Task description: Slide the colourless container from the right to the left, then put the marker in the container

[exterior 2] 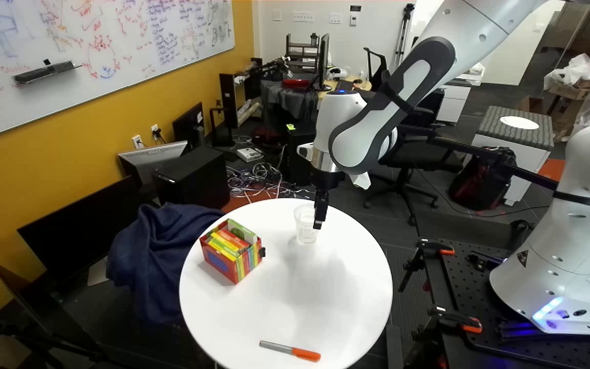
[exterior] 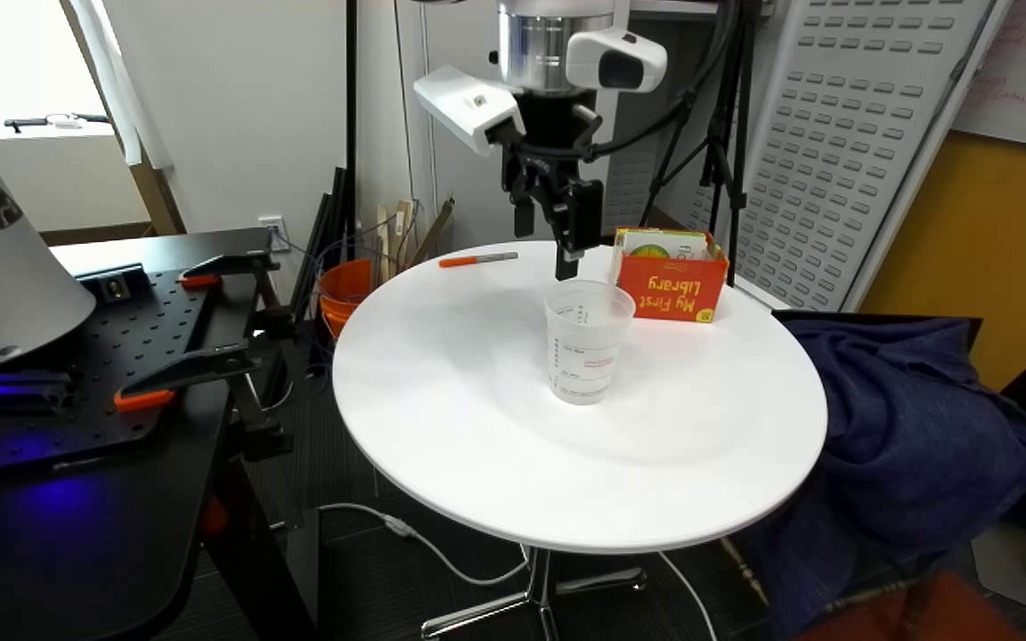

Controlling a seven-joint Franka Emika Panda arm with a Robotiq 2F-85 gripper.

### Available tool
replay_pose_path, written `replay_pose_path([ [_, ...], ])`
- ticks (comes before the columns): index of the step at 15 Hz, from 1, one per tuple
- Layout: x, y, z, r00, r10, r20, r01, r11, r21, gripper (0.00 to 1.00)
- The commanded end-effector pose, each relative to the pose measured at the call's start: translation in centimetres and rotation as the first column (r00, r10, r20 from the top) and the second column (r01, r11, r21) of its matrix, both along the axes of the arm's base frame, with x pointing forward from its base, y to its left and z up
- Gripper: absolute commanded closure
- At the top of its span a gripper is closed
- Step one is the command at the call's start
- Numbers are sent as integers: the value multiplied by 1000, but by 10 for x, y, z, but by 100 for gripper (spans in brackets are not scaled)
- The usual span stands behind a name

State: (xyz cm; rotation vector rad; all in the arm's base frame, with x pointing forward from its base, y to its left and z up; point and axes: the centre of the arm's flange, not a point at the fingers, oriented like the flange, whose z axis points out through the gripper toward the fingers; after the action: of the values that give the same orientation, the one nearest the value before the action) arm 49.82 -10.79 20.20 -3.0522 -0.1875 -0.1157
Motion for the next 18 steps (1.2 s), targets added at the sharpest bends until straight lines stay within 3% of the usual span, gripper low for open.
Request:
replay_pose_path([
  [1, 12, -3, -18, 1000, 6, 24, -6, 1000, -7, 0],
  [12, 25, -6, -44, 999, 30, 19, -30, 1000, -7, 0],
  [13, 27, -7, -45, 999, 34, 17, -34, 999, -8, 3],
  [14, 29, -8, -46, 999, 37, 16, -37, 999, -6, 19],
  [18, 40, -10, -51, 999, 43, 13, -43, 999, 4, 47],
])
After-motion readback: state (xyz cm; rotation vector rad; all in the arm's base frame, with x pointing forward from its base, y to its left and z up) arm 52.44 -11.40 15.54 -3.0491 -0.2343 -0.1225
